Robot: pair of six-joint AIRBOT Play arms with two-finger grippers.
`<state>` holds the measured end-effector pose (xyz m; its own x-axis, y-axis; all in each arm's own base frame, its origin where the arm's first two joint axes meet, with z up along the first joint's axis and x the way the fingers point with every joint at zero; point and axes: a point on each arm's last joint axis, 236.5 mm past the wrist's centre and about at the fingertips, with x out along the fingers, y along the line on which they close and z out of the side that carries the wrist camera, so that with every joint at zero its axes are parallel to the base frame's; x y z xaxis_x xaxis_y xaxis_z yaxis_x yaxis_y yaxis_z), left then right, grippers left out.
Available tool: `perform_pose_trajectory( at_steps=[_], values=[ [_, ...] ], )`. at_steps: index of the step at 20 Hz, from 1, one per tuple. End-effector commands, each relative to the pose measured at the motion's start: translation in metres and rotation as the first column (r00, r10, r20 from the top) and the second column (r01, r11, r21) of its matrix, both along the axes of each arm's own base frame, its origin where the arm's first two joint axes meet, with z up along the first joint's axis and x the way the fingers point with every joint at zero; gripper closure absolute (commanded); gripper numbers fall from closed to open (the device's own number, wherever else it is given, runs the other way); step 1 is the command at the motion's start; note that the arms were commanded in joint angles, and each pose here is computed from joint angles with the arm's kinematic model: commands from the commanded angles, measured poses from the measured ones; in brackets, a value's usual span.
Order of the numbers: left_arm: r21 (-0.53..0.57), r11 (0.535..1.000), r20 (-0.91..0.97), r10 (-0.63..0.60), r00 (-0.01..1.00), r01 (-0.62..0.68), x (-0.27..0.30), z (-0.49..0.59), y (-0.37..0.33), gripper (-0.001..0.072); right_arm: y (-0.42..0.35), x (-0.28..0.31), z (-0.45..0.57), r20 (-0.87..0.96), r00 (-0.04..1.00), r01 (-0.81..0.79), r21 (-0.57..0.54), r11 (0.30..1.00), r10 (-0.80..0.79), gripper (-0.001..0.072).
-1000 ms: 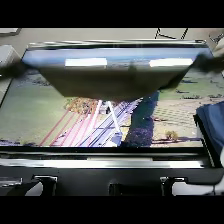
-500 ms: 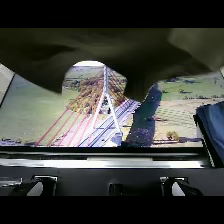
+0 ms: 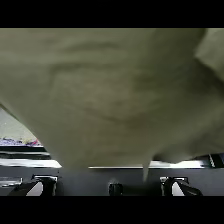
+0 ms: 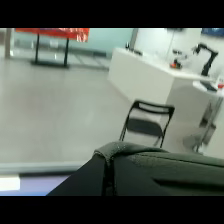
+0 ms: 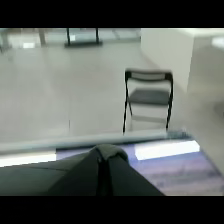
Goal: Fold the clothes and pants, and hang the long-sleeved shirts on hangers.
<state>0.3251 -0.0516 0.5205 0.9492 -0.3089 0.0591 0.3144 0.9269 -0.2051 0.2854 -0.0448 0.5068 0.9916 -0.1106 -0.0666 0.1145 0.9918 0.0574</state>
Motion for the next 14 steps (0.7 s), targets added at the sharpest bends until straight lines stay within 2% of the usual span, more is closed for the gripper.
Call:
perform_pose_trajectory(
  at_steps=[1,3,4,6,8,10,11,14],
  values=[
    [-0.014,0.993,-0.453,-0.114,0.884,0.120,0.078,-0.148,-0.011,0.0688,-0.013,0.061,-0.166,-0.554,0.826,-0.004,0.181,0.983,0.105,0.0669],
    [-0.074,0.985,-0.667,-0.163,0.727,0.153,0.121,-0.257,-0.019,0.0687,-0.008,0.099,-0.264,-0.730,0.637,0.005,0.325,0.946,0.247,0.0669],
    [-0.108,0.983,-0.752,-0.177,0.635,0.147,0.136,-0.315,-0.022,0.0687,-0.005,0.114,-0.308,-0.779,0.558,0.027,0.363,0.932,0.287,0.0669],
    [-0.162,0.981,-0.856,-0.194,0.478,0.108,0.156,-0.410,-0.023,0.0687,0.014,0.138,-0.394,-0.849,0.392,0.060,0.409,0.911,0.355,0.0669],
    [-0.207,0.977,-0.903,-0.212,0.373,0.054,0.172,-0.477,-0.022,0.0687,0.039,0.164,-0.457,-0.868,0.307,0.073,0.429,0.900,0.389,0.0669],
    [-0.266,0.964,-0.901,-0.246,0.358,-0.006,0.194,-0.514,-0.025,0.0687,0.053,0.204,-0.501,-0.858,0.345,0.087,0.433,0.897,0.381,0.0668],
    [-0.278,0.960,-0.892,-0.243,0.382,-0.039,0.206,-0.523,-0.022,0.0687,0.054,0.225,-0.514,-0.841,0.399,0.097,0.435,0.895,0.366,0.0668],
    [-0.254,0.958,-0.840,-0.151,0.521,-0.131,0.246,-0.518,0.002,0.0687,0.038,0.282,-0.505,-0.737,0.612,0.107,0.437,0.893,0.287,0.0668]
  ],
)
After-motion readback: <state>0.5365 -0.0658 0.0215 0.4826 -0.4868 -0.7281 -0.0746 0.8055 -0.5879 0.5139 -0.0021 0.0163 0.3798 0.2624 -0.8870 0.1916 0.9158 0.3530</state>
